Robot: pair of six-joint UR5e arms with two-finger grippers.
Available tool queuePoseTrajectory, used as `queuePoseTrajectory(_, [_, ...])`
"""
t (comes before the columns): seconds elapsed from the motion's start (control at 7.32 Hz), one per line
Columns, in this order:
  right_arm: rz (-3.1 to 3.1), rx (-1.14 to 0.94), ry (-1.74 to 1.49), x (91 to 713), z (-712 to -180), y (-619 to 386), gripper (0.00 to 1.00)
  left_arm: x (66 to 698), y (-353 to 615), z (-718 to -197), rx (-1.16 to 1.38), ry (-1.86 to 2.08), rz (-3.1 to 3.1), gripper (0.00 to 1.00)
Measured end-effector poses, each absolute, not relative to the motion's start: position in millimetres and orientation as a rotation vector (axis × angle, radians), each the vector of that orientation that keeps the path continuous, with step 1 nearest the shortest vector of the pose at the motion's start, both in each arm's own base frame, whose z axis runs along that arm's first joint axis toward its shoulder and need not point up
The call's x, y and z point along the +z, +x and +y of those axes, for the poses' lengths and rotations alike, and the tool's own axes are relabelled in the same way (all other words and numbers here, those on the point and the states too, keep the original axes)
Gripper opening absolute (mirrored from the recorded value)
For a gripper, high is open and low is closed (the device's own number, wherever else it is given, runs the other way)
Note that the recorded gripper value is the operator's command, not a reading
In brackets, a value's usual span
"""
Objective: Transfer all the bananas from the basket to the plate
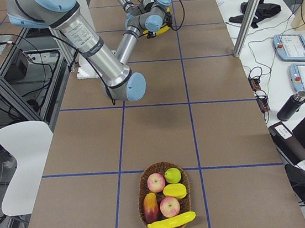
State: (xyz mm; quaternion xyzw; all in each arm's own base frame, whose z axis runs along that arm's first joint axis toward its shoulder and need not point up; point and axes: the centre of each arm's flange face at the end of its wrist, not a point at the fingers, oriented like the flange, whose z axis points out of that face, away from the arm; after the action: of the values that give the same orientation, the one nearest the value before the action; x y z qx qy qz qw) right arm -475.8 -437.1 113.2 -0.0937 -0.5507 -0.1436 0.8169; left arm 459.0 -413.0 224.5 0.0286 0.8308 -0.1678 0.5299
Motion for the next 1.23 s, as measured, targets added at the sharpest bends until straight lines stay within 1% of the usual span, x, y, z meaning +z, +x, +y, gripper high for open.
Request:
queuePoseTrajectory(0.14, [-1.175,-0.312,-0.203,113,-434,-478,0.00,222,461,-412,-0.401,0.067,1.985,0.97])
queuePoseTrajectory(0.27, [-1.176,-0.318,-0.205,112,-431,-480,0.00,220,464,-410,-0.406,0.067,1.986,0.92])
queuePoseTrajectory(0.41, [-1.178,-0.323,-0.207,111,-428,-481,0.00,220,467,-408,-0.412,0.068,1.986,0.85])
queuePoseTrajectory(0.55, [-1.180,-0.324,-0.210,110,-426,-480,0.00,220,469,-407,-0.413,0.067,1.986,0.73])
queuePoseTrajectory(0.68, [-1.182,-0.322,-0.211,110,-425,-480,0.00,220,470,-405,-0.412,0.065,1.987,0.49])
queuePoseTrajectory(0.82, [-1.183,-0.322,-0.211,109,-425,-479,0.00,221,471,-404,-0.410,0.062,1.988,0.06])
queuePoseTrajectory(0.96, [-1.186,-0.324,-0.209,109,-424,-479,0.18,221,473,-402,-0.408,0.056,1.989,0.00])
queuePoseTrajectory(1.09, [-1.195,-0.325,-0.206,109,-424,-479,0.98,222,474,-399,-0.408,0.047,1.990,0.00])
queuePoseTrajectory(1.23, [-1.201,-0.315,-0.210,109,-423,-479,0.99,220,474,-397,-0.401,0.041,1.993,0.00])
